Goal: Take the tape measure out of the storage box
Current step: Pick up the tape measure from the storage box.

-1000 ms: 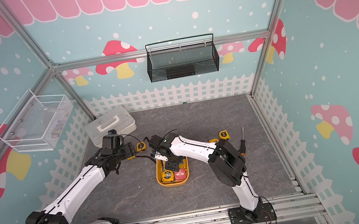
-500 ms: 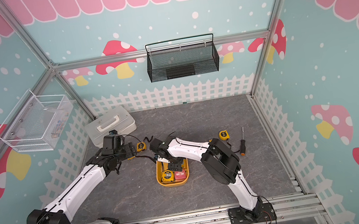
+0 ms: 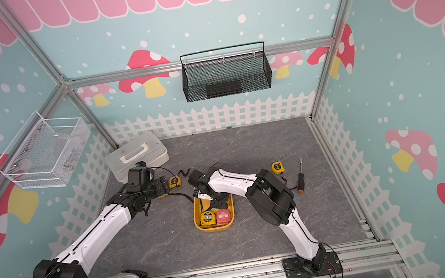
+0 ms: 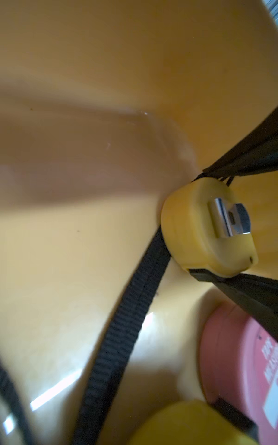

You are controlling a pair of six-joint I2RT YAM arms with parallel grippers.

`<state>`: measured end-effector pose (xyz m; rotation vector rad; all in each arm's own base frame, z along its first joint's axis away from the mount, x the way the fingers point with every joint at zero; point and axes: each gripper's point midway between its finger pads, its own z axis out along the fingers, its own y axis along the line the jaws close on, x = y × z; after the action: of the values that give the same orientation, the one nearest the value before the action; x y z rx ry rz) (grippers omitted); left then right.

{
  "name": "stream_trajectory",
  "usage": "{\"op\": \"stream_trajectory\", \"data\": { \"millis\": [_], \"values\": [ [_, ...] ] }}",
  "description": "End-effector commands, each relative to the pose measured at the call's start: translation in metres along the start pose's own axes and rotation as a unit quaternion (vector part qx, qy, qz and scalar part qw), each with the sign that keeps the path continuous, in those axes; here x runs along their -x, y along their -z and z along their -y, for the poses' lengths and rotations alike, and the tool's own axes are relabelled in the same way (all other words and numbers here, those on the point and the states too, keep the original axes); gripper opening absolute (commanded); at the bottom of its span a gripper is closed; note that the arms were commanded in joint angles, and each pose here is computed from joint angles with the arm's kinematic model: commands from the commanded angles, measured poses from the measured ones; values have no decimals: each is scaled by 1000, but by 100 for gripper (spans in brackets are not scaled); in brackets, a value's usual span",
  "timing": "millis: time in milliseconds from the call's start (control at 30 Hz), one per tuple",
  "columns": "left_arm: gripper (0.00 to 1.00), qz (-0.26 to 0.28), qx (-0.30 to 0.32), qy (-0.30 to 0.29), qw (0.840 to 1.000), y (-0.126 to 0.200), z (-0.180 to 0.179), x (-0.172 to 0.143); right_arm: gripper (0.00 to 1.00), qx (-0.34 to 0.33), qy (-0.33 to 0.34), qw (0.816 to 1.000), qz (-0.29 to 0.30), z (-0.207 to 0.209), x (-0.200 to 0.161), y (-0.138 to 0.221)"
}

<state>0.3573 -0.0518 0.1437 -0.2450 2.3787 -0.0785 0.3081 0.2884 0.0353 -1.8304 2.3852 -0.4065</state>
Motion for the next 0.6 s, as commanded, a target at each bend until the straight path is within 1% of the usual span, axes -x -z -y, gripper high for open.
{"op": "stream_trajectory", "data": {
  "millis": [0, 100, 200, 400, 567],
  "values": [
    [87, -1, -3, 13, 1000, -1, -2, -3, 62, -9, 2, 1000, 13, 10, 11, 0],
    [87, 0, -5, 15, 1000, 0, -1, -2, 62, -13, 3, 1000, 24, 16, 20, 3],
    [87, 1, -4, 15, 1000, 1, -2, -3, 65, -13, 8, 999, 29, 18, 25, 3],
    [87, 2, -1, 14, 1000, 3, -4, -4, 72, 10, 13, 999, 46, 17, 28, 6],
    [87, 2, -2, 15, 1000, 2, -4, -4, 74, 36, 7, 998, 49, 14, 24, 5]
  ]
}}
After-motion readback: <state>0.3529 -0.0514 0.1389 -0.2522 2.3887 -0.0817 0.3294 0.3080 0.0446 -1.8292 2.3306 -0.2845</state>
